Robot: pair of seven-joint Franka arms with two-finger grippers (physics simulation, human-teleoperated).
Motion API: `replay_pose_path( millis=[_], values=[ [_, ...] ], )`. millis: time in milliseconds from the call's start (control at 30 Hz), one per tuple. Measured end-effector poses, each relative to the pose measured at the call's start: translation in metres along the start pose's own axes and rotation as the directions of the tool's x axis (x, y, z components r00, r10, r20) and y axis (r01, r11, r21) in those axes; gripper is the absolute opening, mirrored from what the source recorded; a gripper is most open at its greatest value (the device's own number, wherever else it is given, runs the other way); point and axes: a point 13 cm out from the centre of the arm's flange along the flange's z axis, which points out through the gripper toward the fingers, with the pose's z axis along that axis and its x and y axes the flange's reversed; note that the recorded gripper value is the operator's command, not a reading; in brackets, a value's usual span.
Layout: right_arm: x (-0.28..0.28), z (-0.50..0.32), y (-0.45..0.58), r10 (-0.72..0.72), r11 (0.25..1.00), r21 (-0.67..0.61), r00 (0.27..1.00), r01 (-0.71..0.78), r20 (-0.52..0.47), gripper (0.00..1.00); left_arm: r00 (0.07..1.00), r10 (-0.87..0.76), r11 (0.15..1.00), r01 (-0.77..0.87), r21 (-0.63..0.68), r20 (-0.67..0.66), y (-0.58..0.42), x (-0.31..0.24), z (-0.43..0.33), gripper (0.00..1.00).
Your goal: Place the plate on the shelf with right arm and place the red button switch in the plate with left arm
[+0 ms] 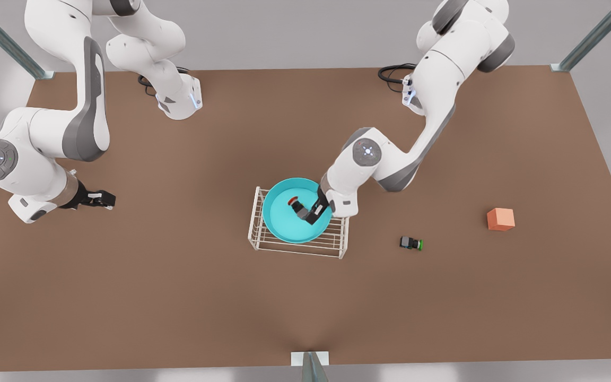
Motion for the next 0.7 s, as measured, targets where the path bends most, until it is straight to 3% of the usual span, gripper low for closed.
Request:
replay_pose_path(
  millis=[100, 267, 433, 700],
  values=[
    [0.000, 0.000, 0.000, -0.001, 1.000, 0.000, 1.000, 0.001, 0.000, 1.00, 0.986, -0.049, 0.998, 0.055, -0.036, 0.162, 0.006, -0.163, -0.149, 1.00],
    [0.000, 0.000, 0.000, -0.001, 1.000, 0.001, 1.000, 0.001, 0.000, 1.00, 0.974, -0.043, 0.953, 0.107, -0.284, 0.222, 0.135, -0.339, -0.225, 1.00],
    [0.000, 0.000, 0.000, -0.002, 1.000, 0.001, 1.000, 0.002, 0.000, 1.00, 0.977, 0.190, 0.937, -0.149, -0.314, 0.102, 0.169, -0.331, -0.242, 1.00],
    [0.000, 0.001, 0.001, -0.004, 1.000, 0.001, 1.000, 0.004, -0.001, 1.00, 0.871, 0.490, 0.819, -0.475, -0.321, -0.039, 0.172, -0.326, -0.246, 1.00]
  ],
)
